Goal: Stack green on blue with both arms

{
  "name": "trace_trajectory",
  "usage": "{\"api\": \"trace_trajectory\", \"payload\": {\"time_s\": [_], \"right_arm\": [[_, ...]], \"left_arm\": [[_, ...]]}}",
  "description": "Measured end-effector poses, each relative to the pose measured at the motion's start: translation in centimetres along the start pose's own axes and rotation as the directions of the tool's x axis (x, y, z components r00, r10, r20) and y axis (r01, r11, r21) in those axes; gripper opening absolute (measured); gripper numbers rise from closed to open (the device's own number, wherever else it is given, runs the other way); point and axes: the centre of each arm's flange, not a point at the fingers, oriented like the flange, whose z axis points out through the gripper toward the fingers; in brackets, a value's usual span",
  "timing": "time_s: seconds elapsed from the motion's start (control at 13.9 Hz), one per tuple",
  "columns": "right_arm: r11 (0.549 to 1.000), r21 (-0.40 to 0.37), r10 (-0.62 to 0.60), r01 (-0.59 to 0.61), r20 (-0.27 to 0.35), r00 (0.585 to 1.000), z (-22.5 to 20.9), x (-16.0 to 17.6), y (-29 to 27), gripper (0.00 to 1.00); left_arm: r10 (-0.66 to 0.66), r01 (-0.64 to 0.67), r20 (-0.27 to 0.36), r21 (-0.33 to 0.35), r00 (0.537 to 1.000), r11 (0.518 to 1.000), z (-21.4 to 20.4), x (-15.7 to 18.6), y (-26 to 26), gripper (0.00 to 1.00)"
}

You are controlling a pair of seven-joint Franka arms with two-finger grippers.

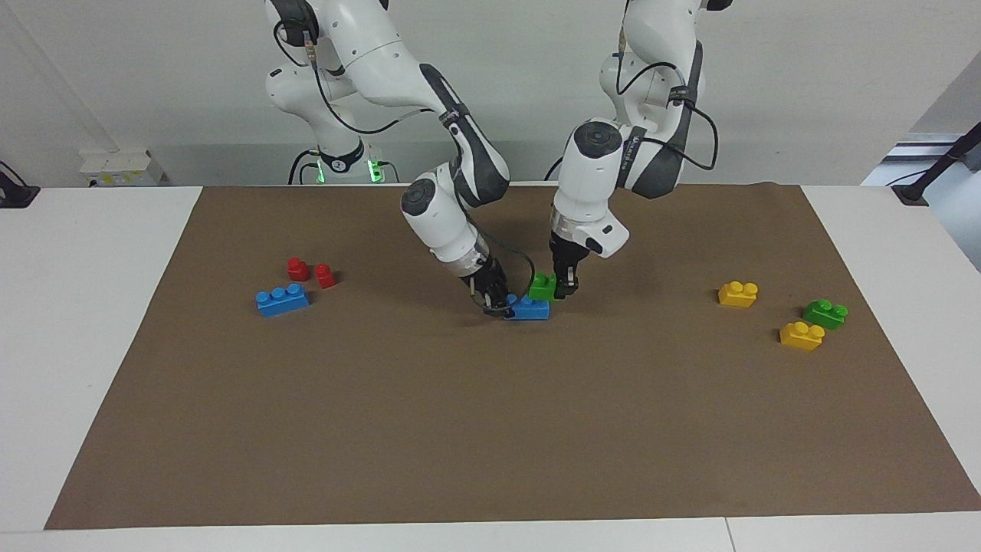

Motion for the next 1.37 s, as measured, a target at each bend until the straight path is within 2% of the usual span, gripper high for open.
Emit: {"api": "trace_trajectory", "payload": {"time_s": [0.14, 0.43, 0.65, 0.86, 0.93, 1.08, 1.37], "right_arm": [[1.000, 0.000, 0.000, 0.000, 0.000, 1.000, 0.0, 0.0, 0.0, 0.35], [1.000, 0.000, -0.008, 0.008, -0.002, 1.000, -0.1, 0.2, 0.1, 0.35], [1.000, 0.000, -0.009, 0.009, -0.002, 1.000, -0.1, 0.2, 0.1, 0.35], [1.000, 0.000, -0.008, 0.008, -0.002, 1.000, -0.1, 0.2, 0.1, 0.35], [1.000, -0.004, -0.005, 0.005, -0.007, 1.000, 0.0, 0.5, 0.2, 0.39], [1.000, -0.015, 0.006, -0.007, -0.020, 1.000, 0.5, 1.5, 0.4, 0.42], [0.999, -0.045, 0.021, -0.022, -0.026, 0.999, 0.5, 2.4, 0.1, 0.90]], "left_arm": [[0.012, -0.012, -0.006, 0.022, 1.000, 1.000, 1.6, -0.8, -0.6, 0.34], [0.013, -0.012, -0.014, 0.023, 1.000, 1.000, 3.3, -1.2, -0.6, 0.34], [0.014, -0.013, -0.017, 0.024, 1.000, 1.000, 3.7, -1.2, -0.6, 0.34], [0.035, -0.035, -0.045, 0.008, 0.998, 0.999, 3.7, -1.7, -0.8, 0.34], [0.043, -0.043, -0.052, 0.005, 0.998, 0.999, 3.6, -1.8, -0.9, 0.35], [0.056, -0.055, -0.060, 0.003, 0.997, 0.998, 3.5, -1.7, -0.8, 0.51], [0.050, -0.050, -0.078, -0.005, 0.996, 0.999, 0.4, 1.2, 0.3, 0.98]]}}
